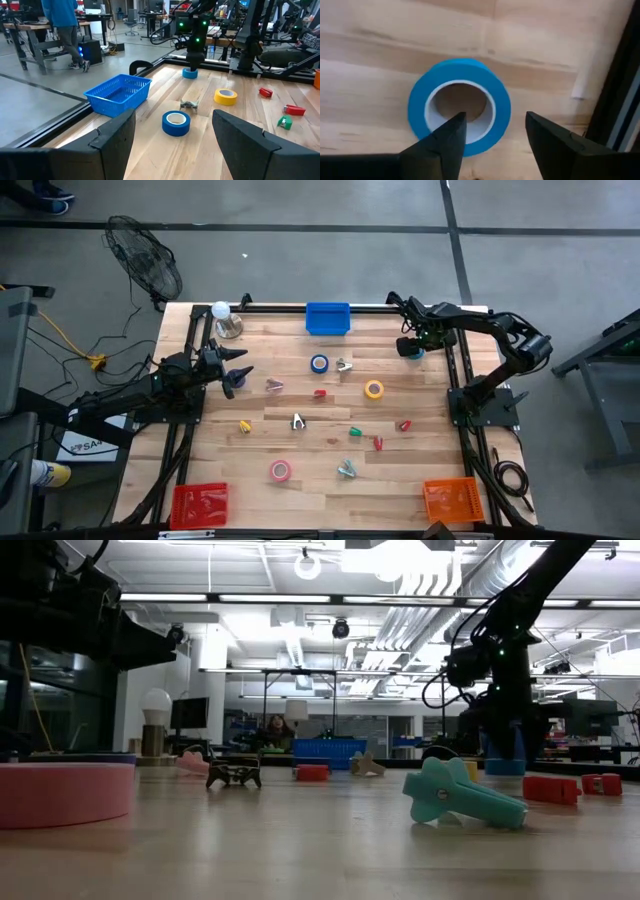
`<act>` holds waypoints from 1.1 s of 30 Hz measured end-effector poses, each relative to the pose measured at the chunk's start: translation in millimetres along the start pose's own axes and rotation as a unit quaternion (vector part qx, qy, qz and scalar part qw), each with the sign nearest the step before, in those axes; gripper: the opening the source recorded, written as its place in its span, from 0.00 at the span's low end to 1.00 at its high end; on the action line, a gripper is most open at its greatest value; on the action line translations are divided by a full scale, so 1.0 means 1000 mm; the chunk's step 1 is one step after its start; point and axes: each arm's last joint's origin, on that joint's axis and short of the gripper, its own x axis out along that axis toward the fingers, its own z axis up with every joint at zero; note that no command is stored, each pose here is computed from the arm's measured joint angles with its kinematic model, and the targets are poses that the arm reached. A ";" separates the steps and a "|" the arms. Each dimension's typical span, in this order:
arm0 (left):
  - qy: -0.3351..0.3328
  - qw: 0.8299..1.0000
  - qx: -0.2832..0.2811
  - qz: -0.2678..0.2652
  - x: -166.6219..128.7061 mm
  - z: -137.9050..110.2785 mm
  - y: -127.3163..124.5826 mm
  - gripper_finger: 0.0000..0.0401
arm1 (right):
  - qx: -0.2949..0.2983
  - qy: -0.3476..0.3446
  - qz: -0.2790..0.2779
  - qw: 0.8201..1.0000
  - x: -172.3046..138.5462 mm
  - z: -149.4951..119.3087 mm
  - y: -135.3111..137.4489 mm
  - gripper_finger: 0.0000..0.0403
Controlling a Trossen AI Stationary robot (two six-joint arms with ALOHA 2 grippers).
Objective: Pick and place Stapler, Stapler remover, tape
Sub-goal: Put the right blue tape into the blue bin
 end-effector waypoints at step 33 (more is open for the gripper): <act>0.000 1.000 -0.002 0.000 0.000 0.000 0.000 0.65 | -0.093 -0.066 0.073 0.991 -0.029 -0.004 0.036 0.06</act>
